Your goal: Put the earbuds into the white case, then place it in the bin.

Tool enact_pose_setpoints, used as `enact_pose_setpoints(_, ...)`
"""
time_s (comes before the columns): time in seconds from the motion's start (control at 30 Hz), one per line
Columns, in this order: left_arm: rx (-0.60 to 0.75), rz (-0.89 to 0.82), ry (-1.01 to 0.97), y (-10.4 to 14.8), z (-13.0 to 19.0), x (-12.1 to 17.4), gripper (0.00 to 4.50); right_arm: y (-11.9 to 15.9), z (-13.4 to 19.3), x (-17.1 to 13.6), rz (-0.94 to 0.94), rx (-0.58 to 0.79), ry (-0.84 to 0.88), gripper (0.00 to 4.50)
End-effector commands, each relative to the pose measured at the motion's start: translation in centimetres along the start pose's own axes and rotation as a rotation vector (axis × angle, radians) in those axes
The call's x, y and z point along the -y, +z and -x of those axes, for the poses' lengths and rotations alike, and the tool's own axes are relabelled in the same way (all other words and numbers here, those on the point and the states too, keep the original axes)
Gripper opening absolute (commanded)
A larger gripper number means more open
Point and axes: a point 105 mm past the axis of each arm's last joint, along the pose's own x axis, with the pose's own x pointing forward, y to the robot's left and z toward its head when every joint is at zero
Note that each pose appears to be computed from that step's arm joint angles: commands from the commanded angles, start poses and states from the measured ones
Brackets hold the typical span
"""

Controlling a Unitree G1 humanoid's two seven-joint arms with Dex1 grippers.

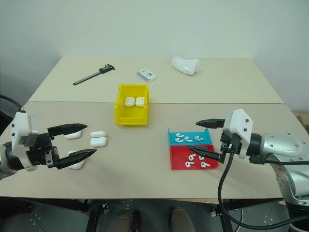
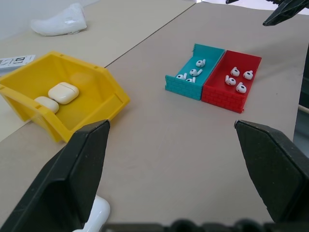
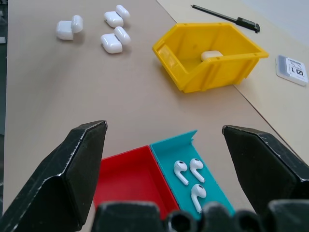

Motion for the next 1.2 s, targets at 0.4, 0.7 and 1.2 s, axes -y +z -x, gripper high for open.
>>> enact_pose_setpoints(0.4, -0.029, -0.075, 0.151, 2.1, -0.1, -0.5, 4.5, 1.1, -0.5, 0.3, 0.031, 0.052, -0.042, 4.46)
enact_pose_setpoints(0.7, -0.519, 0.032, 0.254, -1.9, 3.0, -0.4, 4.5, 1.1, -1.2, 0.1, 0.025, 0.079, -0.06, 4.46)
enact_pose_setpoints(1.2, -0.844, 0.464, 0.448, -4.7, 5.4, -4.1, 4.5, 1.4, -1.9, -0.4, -0.002, 0.115, -0.071, 4.46)
